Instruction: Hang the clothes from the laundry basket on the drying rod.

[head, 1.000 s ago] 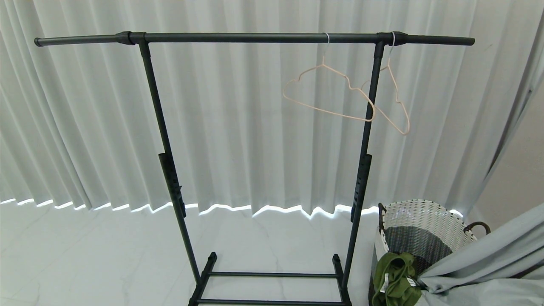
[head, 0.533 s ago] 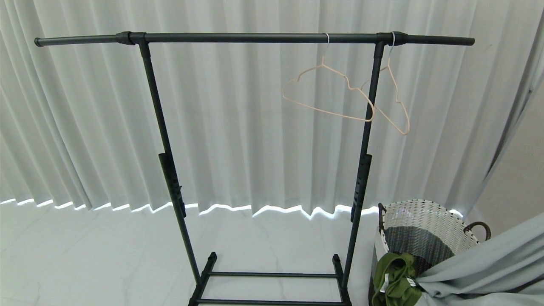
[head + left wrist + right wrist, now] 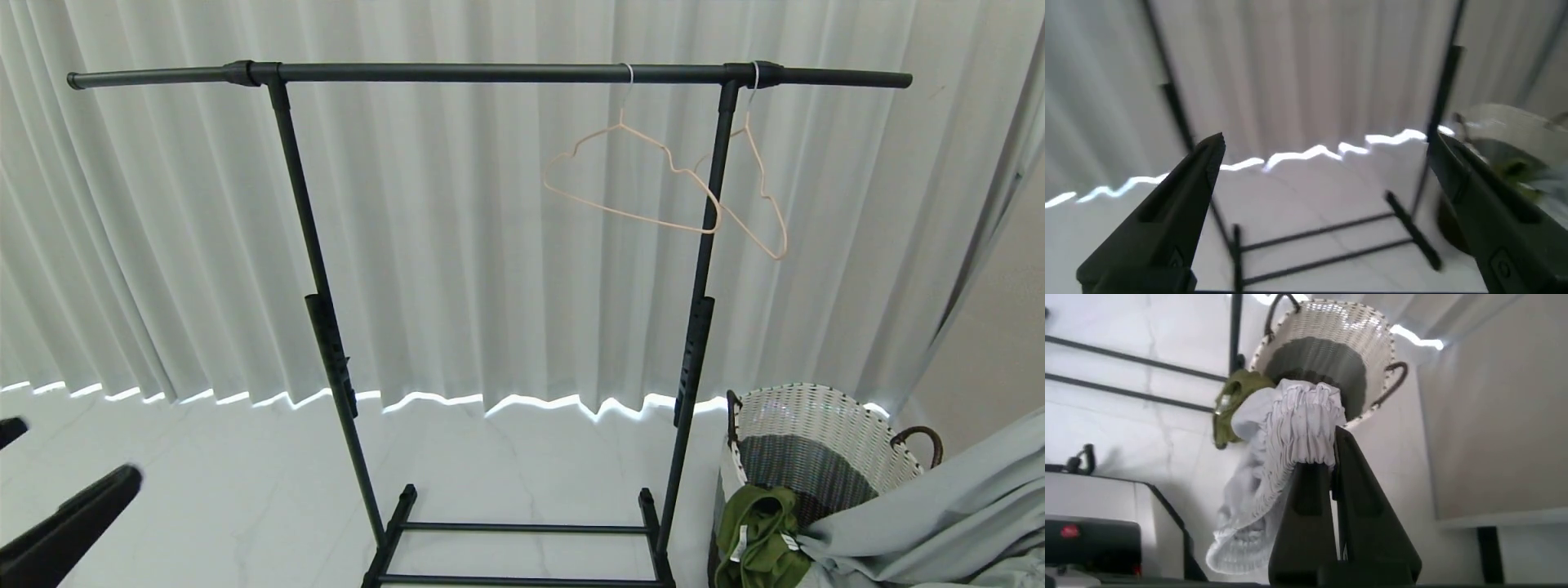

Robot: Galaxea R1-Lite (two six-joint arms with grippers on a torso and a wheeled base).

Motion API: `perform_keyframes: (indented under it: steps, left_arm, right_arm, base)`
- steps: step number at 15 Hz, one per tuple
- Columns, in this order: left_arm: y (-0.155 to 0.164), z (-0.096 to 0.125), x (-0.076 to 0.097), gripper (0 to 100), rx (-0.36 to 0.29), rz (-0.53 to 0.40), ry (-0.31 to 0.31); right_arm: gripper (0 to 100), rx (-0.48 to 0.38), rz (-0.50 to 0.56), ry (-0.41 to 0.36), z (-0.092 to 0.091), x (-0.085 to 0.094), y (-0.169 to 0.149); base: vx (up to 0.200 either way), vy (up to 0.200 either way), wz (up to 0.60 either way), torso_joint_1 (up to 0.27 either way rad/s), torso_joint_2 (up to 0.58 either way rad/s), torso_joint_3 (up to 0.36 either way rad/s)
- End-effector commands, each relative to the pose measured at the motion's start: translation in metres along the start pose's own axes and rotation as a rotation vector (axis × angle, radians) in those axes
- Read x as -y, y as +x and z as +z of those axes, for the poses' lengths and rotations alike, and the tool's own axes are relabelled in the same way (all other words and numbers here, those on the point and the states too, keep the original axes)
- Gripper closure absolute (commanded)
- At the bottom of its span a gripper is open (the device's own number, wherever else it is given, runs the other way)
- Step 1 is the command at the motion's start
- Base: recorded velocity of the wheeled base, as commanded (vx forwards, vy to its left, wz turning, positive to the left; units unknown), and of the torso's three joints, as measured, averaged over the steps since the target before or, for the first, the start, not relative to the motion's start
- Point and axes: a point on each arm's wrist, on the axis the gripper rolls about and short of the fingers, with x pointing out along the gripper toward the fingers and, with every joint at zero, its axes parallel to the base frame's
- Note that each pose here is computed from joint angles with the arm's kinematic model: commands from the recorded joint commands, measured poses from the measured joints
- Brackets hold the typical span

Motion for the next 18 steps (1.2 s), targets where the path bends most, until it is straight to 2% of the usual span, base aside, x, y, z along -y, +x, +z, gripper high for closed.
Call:
perform_keyframes:
  steps: [1,2,4,5,7,10,13,14,15,16,18]
  left_arm:
    - [0.141,0.031,0.058,0,-0.229,-0.305,-0.087]
    - [0.162,0.024,0.074,0,-0.262,-0.308,-0.109]
    - [0.203,-0.007,0.124,0,-0.409,-0.356,-0.132]
    - [0.208,-0.018,0.139,0,-0.454,-0.381,-0.131]
    - [0.214,-0.049,0.197,0,-0.575,-0.479,-0.125]
    - [0.219,-0.066,0.268,0,-0.63,-0.535,-0.2]
    - [0.207,-0.088,0.319,0,-0.666,-0.617,-0.161]
    - [0.204,-0.088,0.335,0,-0.661,-0.643,-0.179]
    - [0.207,-0.082,0.353,0,-0.637,-0.664,-0.234]
    - [0.214,-0.078,0.367,0,-0.617,-0.669,-0.283]
    - [0.227,-0.083,0.377,0,-0.596,-0.646,-0.299]
  right_arm:
    - [100,-0.003,0.024,0.026,-0.005,-0.001,0.01]
    - [100,0.003,0.037,0.034,-0.006,-0.002,0.013]
    - [100,0.043,0.104,0.086,-0.007,-0.005,0.022]
    - [100,0.058,0.124,0.106,-0.007,-0.007,0.024]
    - [100,0.091,0.181,0.209,-0.003,-0.013,0.024]
    - [100,0.132,0.276,0.34,0.004,-0.023,0.029]
    - [100,0.146,0.297,0.348,-0.003,-0.027,0.037]
    - [100,0.148,0.309,0.343,-0.005,-0.028,0.035]
    - [100,0.149,0.316,0.342,-0.006,-0.029,0.034]
    - [100,0.138,0.317,0.342,-0.008,-0.03,0.036]
    - [100,0.13,0.317,0.342,-0.011,-0.03,0.037]
  base:
    - [0.0,0.0,0.0,0.0,0.0,0.0]
    - [0.0,0.0,0.0,0.0,0.0,0.0]
    - [0.0,0.0,0.0,0.0,0.0,0.0]
    - [0.0,0.0,0.0,0.0,0.0,0.0]
    - [0.0,0.0,0.0,0.0,0.0,0.0]
    - [0.0,0.0,0.0,0.0,0.0,0.0]
    - [0.0,0.0,0.0,0.0,0.0,0.0]
    - [0.0,0.0,0.0,0.0,0.0,0.0]
    - [0.0,0.0,0.0,0.0,0.0,0.0]
    - [0.0,0.0,0.0,0.0,0.0,0.0]
    - [0.0,0.0,0.0,0.0,0.0,0.0]
